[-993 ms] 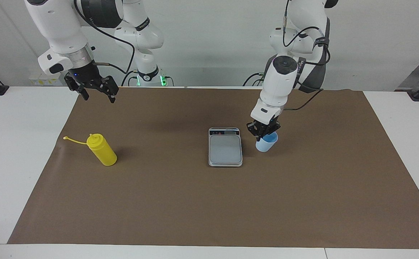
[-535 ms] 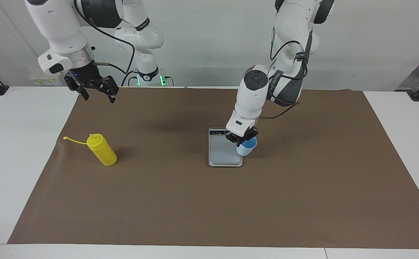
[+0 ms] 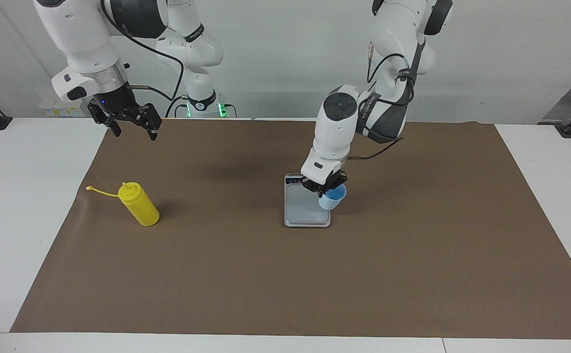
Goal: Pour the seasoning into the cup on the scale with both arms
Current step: 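Carry the cup with the left gripper over the scale, then lower the cup onto the scale and open the left gripper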
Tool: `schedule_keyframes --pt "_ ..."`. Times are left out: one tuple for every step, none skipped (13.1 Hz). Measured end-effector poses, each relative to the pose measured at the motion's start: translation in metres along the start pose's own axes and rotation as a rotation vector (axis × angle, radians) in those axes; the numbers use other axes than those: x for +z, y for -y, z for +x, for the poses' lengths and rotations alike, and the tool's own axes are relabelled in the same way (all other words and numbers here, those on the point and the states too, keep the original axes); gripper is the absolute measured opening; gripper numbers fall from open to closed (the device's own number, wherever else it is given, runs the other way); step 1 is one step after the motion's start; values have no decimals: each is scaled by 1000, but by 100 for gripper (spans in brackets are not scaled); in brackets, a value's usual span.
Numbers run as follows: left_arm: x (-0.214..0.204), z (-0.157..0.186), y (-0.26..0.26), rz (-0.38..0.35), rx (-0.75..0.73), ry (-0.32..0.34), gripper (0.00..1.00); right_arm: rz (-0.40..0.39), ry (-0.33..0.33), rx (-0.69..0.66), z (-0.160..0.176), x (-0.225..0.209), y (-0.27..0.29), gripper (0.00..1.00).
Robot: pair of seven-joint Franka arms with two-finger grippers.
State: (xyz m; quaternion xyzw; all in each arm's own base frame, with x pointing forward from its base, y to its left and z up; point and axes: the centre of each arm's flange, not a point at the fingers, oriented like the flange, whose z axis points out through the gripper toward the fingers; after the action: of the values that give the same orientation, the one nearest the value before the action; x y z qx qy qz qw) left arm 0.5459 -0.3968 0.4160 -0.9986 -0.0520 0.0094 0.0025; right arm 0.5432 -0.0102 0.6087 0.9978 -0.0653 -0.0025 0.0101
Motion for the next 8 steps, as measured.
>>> schedule_keyframes --pt "3 0 -3 5 3 6 4 0 0 0 0 0 0 100" --pt "5 0 -6 9 5 10 4 0 0 0 0 0 0 100" --pt "4 1 -8 14 8 11 4 0 0 0 0 0 0 100" --pt "3 1 -11 19 12 9 4 0 0 0 0 0 0 100" --pt "4 -1 -14 23 15 10 4 0 0 0 0 0 0 100" --pt "5 -2 -17 26 13 10 4 0 0 0 0 0 0 100" --pt "7 -3 -19 28 11 10 4 0 0 0 0 0 0 100" --pt "10 -4 -23 30 10 11 4 0 0 0 0 0 0 100"
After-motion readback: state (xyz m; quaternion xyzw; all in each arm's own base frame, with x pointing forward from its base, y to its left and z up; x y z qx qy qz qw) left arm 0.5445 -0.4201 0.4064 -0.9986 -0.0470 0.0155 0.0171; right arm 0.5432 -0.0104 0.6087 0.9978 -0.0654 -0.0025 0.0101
